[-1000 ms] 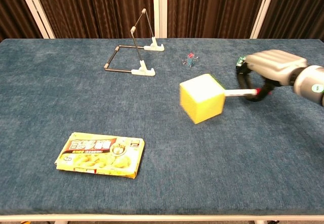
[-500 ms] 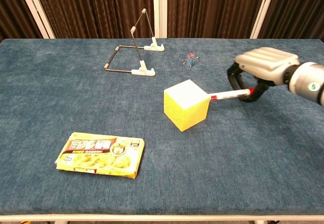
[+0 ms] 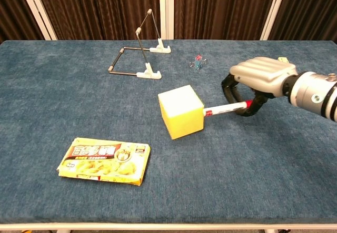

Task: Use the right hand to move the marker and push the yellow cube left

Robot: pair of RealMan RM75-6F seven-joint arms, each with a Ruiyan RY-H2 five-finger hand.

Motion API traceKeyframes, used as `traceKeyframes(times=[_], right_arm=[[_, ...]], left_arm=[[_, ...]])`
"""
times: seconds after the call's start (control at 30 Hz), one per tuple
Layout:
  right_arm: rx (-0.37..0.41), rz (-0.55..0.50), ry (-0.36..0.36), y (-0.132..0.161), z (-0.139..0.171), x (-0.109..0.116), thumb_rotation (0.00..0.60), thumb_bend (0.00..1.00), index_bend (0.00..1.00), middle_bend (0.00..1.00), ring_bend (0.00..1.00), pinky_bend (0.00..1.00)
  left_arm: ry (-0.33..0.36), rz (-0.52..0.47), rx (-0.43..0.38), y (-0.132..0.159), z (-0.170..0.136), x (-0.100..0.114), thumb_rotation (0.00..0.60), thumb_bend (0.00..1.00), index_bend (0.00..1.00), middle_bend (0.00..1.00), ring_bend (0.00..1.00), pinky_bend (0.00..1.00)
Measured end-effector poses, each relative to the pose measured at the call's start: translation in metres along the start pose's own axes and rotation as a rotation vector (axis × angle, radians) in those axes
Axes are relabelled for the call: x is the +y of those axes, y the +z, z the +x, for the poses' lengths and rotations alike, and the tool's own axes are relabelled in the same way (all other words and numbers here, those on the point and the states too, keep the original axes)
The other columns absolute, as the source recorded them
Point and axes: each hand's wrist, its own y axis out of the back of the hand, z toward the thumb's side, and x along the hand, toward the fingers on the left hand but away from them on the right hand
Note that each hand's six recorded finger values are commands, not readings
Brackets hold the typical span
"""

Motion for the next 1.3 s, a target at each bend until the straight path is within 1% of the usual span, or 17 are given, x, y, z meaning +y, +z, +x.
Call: traceKeyframes(times=[0.23, 0.5, 0.73, 0.97, 1.1, 1.2, 1.3], right_arm=[[0.023, -0.010, -0.010, 0.027, -0.009, 0.004, 0.600, 0.48, 0.66, 0.60, 0.26, 0.19], [0.031, -0.017, -0.014, 0.061, -0.021, 0.008, 0.600, 0.48, 0.66, 0.60, 0.26, 0.18], [0.034, -0.021, -0.008, 0.091, -0.041, 0.013, 0.600, 0.48, 0.66, 0.60, 0.26, 0.17], [0.033, -0.008, -0.012, 0.110, -0.063, 0.023, 0.600, 0.48, 0.66, 0.60, 0.26, 0.17], [0.032, -0.013, -0.018, 0.109, -0.064, 0.027, 0.600, 0.48, 0.66, 0.60, 0.26, 0.17], [0.016, -0.009, -0.023, 0.095, -0.057, 0.029, 0.600, 0.48, 0.67, 0.60, 0.26, 0.17], [-0.016, 0.005, -0.022, 0.071, -0.046, 0.029, 0.600, 0.48, 0.65, 0.60, 0.26, 0.17]], left_arm=[[0.003, -0.003, 0.002, -0.002, -0.002, 0.001, 0.600, 0.03, 0.31, 0.20, 0.16, 0.16], [0.001, -0.005, 0.006, -0.004, -0.003, 0.000, 0.600, 0.03, 0.31, 0.20, 0.16, 0.16], [0.000, -0.003, 0.004, -0.004, -0.003, 0.000, 0.600, 0.03, 0.31, 0.20, 0.16, 0.16], [0.000, 0.002, 0.004, -0.004, -0.004, 0.001, 0.600, 0.03, 0.31, 0.20, 0.16, 0.16], [-0.002, 0.004, 0.008, -0.005, -0.005, 0.002, 0.600, 0.03, 0.31, 0.20, 0.16, 0.16], [-0.004, 0.003, 0.007, -0.005, -0.004, 0.002, 0.600, 0.03, 0.31, 0.20, 0.16, 0.16], [-0.002, 0.001, -0.001, -0.002, -0.003, 0.002, 0.600, 0.03, 0.31, 0.20, 0.16, 0.16]])
